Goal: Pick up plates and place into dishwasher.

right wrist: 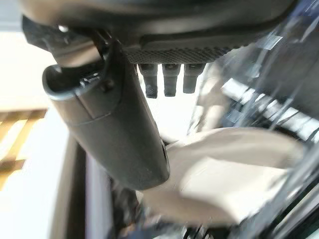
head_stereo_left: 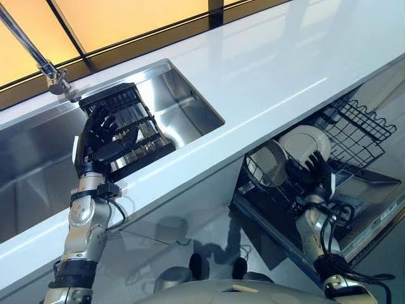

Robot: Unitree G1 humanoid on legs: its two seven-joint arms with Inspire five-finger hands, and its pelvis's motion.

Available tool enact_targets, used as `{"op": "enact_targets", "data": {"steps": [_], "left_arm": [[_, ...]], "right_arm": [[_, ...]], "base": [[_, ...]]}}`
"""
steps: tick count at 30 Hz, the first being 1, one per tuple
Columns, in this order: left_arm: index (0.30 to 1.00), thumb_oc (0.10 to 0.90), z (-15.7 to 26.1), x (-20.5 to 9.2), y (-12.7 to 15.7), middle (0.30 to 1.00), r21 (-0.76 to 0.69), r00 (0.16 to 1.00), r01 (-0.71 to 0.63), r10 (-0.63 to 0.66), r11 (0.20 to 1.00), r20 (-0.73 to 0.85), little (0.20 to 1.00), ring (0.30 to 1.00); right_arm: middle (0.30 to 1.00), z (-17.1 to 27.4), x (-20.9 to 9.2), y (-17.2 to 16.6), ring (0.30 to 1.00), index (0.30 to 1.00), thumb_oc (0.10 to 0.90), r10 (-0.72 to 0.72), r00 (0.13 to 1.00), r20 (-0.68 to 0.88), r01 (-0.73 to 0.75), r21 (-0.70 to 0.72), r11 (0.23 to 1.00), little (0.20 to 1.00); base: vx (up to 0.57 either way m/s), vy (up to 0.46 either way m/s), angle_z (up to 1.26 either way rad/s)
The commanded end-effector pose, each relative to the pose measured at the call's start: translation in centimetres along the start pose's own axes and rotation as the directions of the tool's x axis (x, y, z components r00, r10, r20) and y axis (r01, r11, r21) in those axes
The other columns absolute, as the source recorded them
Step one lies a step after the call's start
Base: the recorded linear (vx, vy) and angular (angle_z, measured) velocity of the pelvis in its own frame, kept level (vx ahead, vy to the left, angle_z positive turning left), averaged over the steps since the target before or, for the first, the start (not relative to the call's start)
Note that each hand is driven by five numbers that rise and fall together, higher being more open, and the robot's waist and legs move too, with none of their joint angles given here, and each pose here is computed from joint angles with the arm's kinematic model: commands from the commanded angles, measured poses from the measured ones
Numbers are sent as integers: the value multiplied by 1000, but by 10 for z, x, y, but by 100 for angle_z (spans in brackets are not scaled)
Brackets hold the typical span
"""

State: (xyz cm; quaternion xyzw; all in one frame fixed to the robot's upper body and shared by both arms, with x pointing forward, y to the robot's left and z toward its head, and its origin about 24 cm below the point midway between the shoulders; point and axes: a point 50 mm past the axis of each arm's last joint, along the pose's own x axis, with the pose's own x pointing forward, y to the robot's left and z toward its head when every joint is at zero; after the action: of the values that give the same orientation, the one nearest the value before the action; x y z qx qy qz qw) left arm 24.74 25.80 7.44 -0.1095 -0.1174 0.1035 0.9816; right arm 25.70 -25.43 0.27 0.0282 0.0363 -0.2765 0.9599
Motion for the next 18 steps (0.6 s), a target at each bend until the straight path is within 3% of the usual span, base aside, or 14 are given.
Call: {"op": "enact_targets", "data": {"steps": [1, 8, 18], "left_arm": [[900, 800, 26, 6, -5, 900, 34, 988, 74, -78, 997, 136, 900, 900], [900, 800, 28, 4, -1, 900, 31, 987, 64, -68, 997, 148, 900, 900], [900, 800, 28, 9, -5, 900, 30, 986, 73, -76, 997, 146, 900, 900]], "right_arm": [[900, 71, 20, 6, 900, 900, 800, -67, 942, 330, 45, 75, 996, 900], [900, 89, 20, -14, 900, 900, 800, -149, 883, 446, 178, -25, 984, 900], [900, 87, 21, -43, 900, 900, 800, -314, 851, 421, 353, -17, 935, 900]], "base": [[-32, -7, 10], [-18, -10, -5], [-19, -2, -9]]}}
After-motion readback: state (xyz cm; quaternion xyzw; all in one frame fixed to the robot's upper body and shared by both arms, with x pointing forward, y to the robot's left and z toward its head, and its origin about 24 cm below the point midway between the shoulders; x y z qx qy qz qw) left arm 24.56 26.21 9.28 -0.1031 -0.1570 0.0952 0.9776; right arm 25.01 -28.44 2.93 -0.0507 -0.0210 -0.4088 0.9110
